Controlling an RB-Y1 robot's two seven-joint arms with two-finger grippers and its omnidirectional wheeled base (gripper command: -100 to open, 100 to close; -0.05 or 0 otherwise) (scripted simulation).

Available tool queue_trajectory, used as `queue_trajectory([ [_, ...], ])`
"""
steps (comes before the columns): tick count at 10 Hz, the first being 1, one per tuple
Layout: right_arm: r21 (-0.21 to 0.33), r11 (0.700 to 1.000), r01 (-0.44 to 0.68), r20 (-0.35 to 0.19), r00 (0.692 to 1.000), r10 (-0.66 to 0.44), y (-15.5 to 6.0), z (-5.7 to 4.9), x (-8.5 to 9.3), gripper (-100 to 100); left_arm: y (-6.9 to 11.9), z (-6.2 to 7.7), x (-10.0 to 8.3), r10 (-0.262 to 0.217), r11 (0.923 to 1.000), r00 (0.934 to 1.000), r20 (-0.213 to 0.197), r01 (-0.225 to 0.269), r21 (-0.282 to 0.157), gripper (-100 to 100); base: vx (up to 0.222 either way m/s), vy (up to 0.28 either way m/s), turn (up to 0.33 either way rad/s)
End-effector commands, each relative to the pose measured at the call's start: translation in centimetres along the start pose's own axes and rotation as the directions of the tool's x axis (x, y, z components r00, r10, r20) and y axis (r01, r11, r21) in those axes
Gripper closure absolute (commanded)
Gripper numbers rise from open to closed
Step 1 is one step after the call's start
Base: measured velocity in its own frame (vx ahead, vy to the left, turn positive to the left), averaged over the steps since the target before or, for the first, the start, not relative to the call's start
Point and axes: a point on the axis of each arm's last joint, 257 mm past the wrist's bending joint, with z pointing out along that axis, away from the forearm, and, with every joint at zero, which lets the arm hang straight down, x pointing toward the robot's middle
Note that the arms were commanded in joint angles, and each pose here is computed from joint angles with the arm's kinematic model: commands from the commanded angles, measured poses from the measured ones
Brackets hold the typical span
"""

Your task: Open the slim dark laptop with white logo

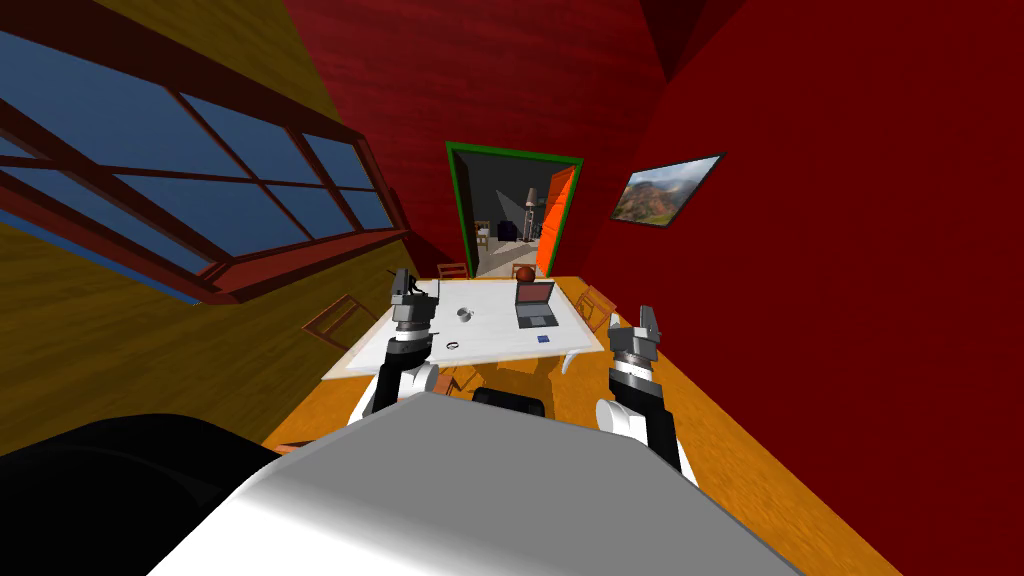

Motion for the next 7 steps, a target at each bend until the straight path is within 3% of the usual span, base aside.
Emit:
queue_trajectory([
  [1,0.000,1.000,0.000,0.000,1.000,0.000,0.00,0.00,0.00,0,0.00,0.00,0.00,0.000,1.0000,1.0000,0.000,0.000,0.000,0,0.000,0.000,0.000],
  [7,0.000,1.000,0.000,0.000,1.000,0.000,0.02,0.00,0.00,0,-0.01,0.01,0.00,0.000,1.0000,1.0000,0.000,0.000,0.000,0,0.000,0.000,0.000],
])
